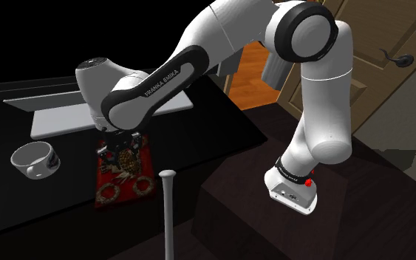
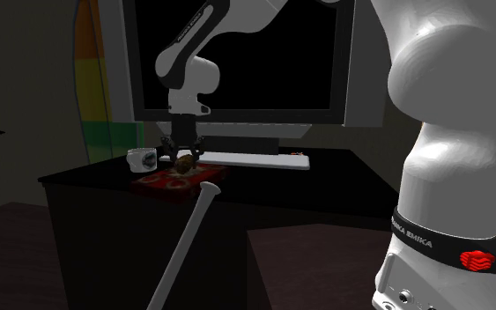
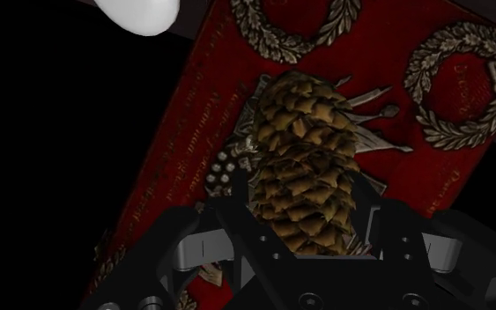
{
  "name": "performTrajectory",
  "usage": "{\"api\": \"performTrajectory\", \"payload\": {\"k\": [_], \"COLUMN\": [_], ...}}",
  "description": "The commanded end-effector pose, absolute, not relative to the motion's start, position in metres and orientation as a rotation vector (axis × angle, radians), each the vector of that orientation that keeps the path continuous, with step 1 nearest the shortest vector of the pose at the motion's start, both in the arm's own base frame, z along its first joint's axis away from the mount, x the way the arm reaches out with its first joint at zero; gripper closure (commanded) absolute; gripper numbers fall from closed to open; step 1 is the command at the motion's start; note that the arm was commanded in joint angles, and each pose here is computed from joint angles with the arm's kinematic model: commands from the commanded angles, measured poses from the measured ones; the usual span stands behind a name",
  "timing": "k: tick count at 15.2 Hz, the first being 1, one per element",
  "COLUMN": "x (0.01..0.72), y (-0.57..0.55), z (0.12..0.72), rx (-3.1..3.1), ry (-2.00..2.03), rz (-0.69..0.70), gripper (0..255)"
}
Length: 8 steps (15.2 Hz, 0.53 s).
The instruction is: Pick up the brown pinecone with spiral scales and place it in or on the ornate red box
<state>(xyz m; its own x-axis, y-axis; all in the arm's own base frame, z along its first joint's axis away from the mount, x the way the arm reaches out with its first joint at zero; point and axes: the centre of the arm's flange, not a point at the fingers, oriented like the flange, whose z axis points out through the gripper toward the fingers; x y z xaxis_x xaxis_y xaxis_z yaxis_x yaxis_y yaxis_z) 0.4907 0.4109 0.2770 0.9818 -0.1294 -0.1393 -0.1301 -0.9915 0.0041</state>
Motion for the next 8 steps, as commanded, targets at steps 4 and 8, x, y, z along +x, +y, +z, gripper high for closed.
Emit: {"api": "performTrajectory", "payload": {"k": [4,8], "x": [0.4907,0.4908], "y": [0.4107,0.4108], "z": [0.2768,0.2767], "rx": [-3.122,-3.122], "ry": [0.205,0.205], "rz": [0.218,0.218], "gripper": [255,0]}}
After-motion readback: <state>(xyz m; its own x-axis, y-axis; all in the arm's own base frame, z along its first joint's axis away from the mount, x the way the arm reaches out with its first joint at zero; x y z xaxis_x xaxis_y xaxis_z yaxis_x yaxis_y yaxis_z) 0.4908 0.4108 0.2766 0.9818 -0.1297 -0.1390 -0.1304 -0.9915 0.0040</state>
